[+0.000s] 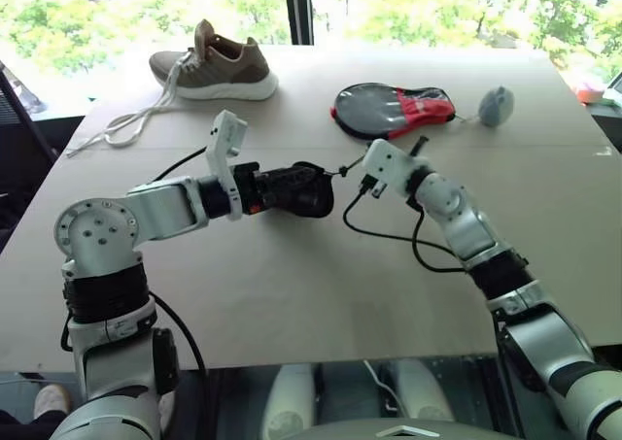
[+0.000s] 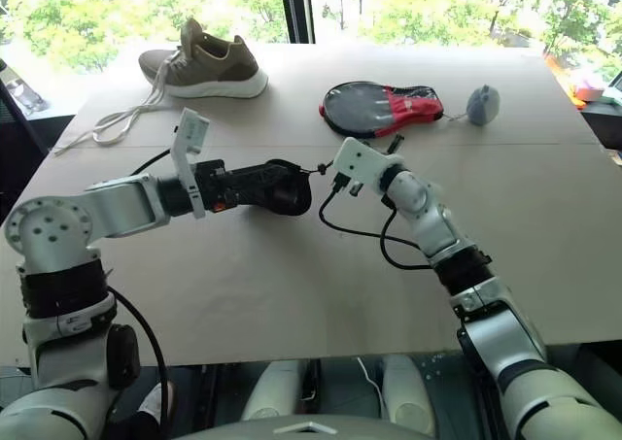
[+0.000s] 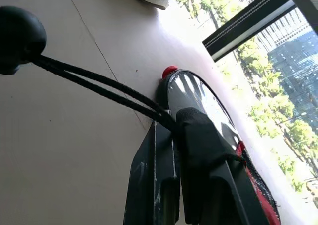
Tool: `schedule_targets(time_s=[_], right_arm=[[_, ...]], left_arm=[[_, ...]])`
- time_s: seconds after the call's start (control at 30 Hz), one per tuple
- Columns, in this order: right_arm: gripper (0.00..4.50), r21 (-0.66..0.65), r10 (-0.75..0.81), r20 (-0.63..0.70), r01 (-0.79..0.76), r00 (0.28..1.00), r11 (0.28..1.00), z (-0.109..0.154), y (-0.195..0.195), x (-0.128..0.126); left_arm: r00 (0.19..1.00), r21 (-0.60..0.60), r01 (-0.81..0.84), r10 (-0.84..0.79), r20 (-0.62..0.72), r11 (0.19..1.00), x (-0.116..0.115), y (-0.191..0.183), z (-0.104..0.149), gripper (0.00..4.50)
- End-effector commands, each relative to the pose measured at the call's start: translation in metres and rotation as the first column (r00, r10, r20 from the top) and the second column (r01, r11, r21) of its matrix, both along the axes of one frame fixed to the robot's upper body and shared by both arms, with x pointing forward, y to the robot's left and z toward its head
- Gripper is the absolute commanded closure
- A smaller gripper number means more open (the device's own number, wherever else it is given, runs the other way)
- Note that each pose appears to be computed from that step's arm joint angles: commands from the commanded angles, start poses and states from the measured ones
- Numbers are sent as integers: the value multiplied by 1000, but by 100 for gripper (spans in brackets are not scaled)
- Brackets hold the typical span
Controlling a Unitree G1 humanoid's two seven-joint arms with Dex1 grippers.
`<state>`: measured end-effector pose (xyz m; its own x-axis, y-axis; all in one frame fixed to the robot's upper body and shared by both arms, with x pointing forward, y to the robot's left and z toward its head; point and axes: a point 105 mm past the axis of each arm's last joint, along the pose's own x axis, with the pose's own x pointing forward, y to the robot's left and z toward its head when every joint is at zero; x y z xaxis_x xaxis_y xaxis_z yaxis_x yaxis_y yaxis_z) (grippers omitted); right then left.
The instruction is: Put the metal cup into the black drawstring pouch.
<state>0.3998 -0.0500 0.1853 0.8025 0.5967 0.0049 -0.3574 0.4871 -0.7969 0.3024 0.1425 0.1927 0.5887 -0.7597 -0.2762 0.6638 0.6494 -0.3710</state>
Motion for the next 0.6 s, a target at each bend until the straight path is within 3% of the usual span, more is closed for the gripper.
schedule_targets(time_s=[0.03,0.27,0.6], right_arm=[[450,9,50,127,-52,991,999,53,3,-14],[450,-9,63,164,-63,984,998,82,5,-32],[450,21,60,151,-64,987,998,94,9,-43]], left_arm=[[958,121,139,-164,233,983,-8,-20,15,151],[856,245,83,-195,478,966,31,-43,28,151],[824,206,87,-187,534,975,46,-74,30,151]])
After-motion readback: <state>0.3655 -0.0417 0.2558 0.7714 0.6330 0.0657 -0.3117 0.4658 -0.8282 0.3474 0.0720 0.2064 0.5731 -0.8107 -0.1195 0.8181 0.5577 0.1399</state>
